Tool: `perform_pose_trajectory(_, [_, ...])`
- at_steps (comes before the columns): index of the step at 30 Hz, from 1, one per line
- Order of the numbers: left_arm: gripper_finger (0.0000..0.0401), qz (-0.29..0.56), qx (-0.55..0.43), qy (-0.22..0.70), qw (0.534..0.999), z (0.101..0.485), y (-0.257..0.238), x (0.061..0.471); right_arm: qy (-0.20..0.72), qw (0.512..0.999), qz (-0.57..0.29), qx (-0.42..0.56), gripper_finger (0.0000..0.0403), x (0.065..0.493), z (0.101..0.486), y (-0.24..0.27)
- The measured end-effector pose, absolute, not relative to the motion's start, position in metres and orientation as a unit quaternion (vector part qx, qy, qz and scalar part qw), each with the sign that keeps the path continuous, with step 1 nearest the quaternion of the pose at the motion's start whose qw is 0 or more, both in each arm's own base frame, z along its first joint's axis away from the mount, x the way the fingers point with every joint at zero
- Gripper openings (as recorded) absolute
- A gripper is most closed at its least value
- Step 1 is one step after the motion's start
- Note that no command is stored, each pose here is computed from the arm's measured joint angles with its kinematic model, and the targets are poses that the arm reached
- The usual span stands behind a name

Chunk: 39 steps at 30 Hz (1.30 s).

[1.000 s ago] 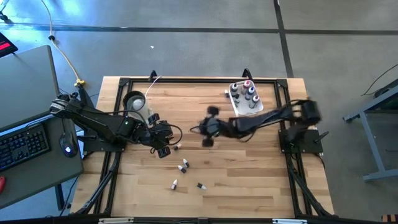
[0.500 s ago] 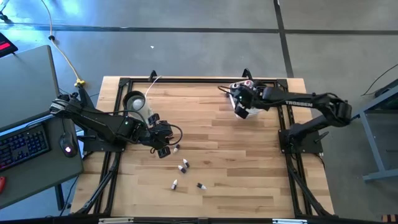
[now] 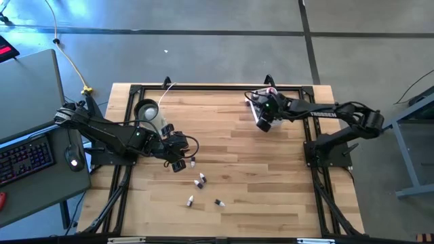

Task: Pick & Place food coloring
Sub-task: Put the small red food coloring bottle into the white bin

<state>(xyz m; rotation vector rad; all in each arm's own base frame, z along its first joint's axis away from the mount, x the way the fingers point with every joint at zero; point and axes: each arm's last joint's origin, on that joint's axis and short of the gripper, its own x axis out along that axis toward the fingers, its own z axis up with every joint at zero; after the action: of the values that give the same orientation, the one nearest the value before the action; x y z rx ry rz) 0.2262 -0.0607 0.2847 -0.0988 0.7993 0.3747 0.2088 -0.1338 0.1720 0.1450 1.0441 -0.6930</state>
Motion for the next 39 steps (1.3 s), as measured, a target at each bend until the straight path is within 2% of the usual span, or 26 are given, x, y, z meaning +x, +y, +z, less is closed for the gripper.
perform_pose_trajectory(5, [0.013,0.181,-0.048,0.387,0.903,0.285,-0.061,0.226,0.454,0.831,-0.317,0.054,0.0088,0.227,0.203,-0.135])
perform_pose_trajectory(11, [0.013,0.182,-0.048,0.386,0.903,0.285,-0.061,0.226,0.366,0.894,-0.255,0.028,0.0089,0.267,0.264,-0.115])
perform_pose_trajectory(14, [0.013,0.182,-0.048,0.386,0.903,0.285,-0.061,0.226,0.354,0.897,-0.265,0.021,0.0089,0.284,0.272,-0.106])
perform_pose_trajectory(21, [0.013,0.182,-0.048,0.386,0.903,0.285,-0.061,0.226,0.427,0.863,-0.266,0.047,0.0089,0.319,0.225,-0.111])
perform_pose_trajectory(27, [0.013,0.182,-0.048,0.386,0.903,0.285,-0.061,0.226,0.509,0.81,-0.29,0.037,0.0089,0.343,0.177,-0.131])
perform_pose_trajectory(32, [0.013,0.182,-0.048,0.386,0.903,0.285,-0.061,0.226,0.574,0.746,-0.336,0.034,0.0083,0.341,0.157,-0.153])
perform_pose_trajectory(39, [0.013,0.182,-0.048,0.387,0.903,0.285,-0.061,0.226,0.614,0.699,-0.362,0.051,0.0073,0.325,0.152,-0.165])
